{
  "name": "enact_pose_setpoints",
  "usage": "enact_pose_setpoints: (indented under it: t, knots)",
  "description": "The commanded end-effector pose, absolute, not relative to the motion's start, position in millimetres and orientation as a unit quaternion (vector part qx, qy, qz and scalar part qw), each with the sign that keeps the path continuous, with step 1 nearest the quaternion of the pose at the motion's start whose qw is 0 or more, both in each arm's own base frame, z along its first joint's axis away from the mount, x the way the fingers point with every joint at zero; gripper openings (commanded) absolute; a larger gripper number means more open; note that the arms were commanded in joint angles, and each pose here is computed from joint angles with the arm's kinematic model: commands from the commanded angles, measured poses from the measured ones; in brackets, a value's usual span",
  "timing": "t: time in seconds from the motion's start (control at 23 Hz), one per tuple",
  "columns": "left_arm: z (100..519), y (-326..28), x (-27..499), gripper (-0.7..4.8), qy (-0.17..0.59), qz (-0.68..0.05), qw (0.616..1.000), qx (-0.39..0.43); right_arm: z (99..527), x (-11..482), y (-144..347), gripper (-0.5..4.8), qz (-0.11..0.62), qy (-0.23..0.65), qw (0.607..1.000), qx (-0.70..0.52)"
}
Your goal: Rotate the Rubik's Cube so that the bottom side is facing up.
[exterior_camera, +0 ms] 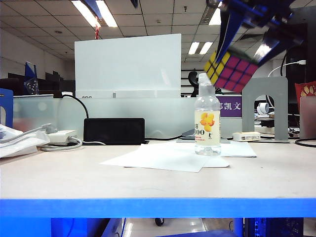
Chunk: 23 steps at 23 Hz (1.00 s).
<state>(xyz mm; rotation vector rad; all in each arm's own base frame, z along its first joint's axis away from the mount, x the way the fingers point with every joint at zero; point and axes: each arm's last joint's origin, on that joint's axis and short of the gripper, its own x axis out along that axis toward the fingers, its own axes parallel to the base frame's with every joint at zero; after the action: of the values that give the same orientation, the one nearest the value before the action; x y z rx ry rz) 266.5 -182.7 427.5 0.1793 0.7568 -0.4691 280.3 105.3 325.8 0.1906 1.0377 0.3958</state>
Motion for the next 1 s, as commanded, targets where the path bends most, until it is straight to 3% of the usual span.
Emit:
enact_pose_setpoints:
  t: [0.04,0.57,0.78,1.0]
  knots:
    - [441,-174,251,4.79,0.350,-0.226,0.905,0.086,326,288,113,2.83,0.199,0.485,0.848,0.084]
    - [466,-180,186,4.79,0.330,-0.288,0.893,0.107,287,339,143,2.83,0.169,0.561,0.810,0.035]
    - [471,-172,172,4.79,0.324,-0.291,0.892,0.120,252,348,159,2.83,0.159,0.614,0.773,0.012]
    - [472,-166,166,4.79,0.331,-0.290,0.889,0.124,246,351,178,2.83,0.176,0.595,0.784,0.010]
